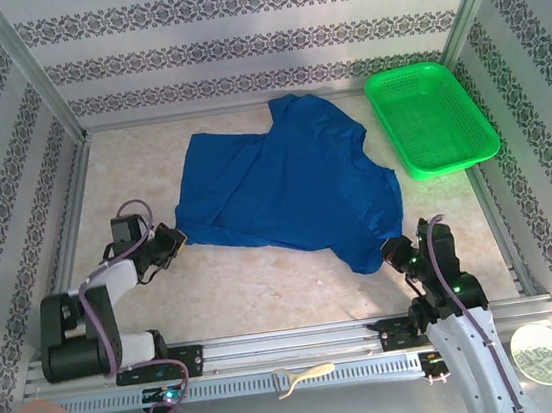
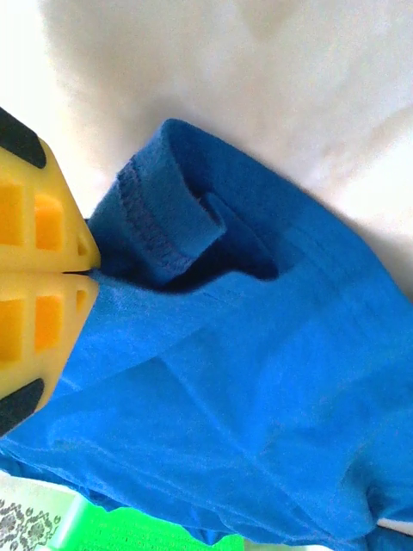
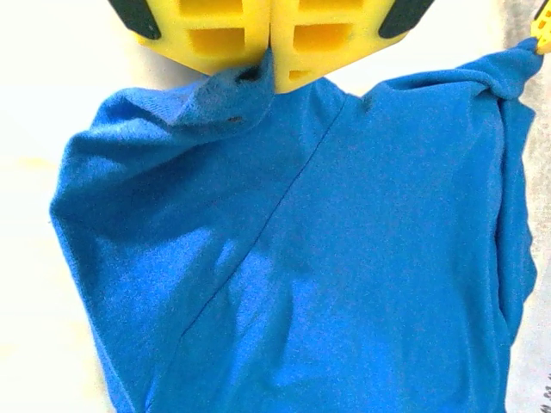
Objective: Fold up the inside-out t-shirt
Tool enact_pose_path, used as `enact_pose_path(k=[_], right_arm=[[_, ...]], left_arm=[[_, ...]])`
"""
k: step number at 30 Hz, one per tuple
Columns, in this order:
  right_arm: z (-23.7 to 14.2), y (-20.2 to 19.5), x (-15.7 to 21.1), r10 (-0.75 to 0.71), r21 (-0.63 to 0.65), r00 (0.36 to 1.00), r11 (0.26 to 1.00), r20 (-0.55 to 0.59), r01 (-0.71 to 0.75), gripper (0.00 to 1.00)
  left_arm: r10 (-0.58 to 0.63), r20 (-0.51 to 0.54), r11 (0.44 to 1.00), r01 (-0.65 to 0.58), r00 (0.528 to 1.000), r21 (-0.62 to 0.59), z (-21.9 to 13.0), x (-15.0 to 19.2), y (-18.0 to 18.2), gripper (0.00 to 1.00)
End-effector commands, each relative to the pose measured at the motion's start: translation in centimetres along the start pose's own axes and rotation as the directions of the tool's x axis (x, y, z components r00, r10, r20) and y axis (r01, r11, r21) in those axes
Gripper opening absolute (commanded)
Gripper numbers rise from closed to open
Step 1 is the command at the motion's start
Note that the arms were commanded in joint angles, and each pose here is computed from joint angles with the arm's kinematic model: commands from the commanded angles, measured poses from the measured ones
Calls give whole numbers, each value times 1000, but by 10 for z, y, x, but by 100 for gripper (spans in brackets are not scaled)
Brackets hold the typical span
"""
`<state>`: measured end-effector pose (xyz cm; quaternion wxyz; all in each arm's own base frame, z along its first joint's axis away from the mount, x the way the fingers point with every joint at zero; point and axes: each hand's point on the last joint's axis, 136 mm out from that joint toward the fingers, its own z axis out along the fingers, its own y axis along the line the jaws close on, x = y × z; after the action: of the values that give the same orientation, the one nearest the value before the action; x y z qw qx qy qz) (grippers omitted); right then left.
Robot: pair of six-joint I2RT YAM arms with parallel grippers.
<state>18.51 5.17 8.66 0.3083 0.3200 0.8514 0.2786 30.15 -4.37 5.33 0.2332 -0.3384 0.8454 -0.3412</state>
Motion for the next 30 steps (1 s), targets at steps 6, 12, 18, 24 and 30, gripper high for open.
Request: enact_pose_path(k=[6, 12, 18, 24, 30], right_arm=[[-33, 9, 14, 7, -5, 998, 1000, -57, -8, 0], [-60, 15, 5, -16, 25, 1000, 1000, -8, 16, 38], [-81, 46, -32, -75, 12, 991, 997, 108, 74, 50], [-35, 94, -65, -150, -79, 984, 984, 98, 158, 51], [37, 103, -81, -109, -102, 993, 988, 50, 114, 48]], left_arm=[[6, 32, 998, -4, 999, -57, -48, 34, 11, 45], [73, 115, 997, -68, 991, -48, -77, 18, -17, 85], [191, 159, 981, -185, 968, -53, -75, -41, -71, 90], [317, 91, 947, -309, 944, -90, -15, -118, -111, 82], [403, -34, 902, -403, 915, -157, 73, -179, -124, 67]])
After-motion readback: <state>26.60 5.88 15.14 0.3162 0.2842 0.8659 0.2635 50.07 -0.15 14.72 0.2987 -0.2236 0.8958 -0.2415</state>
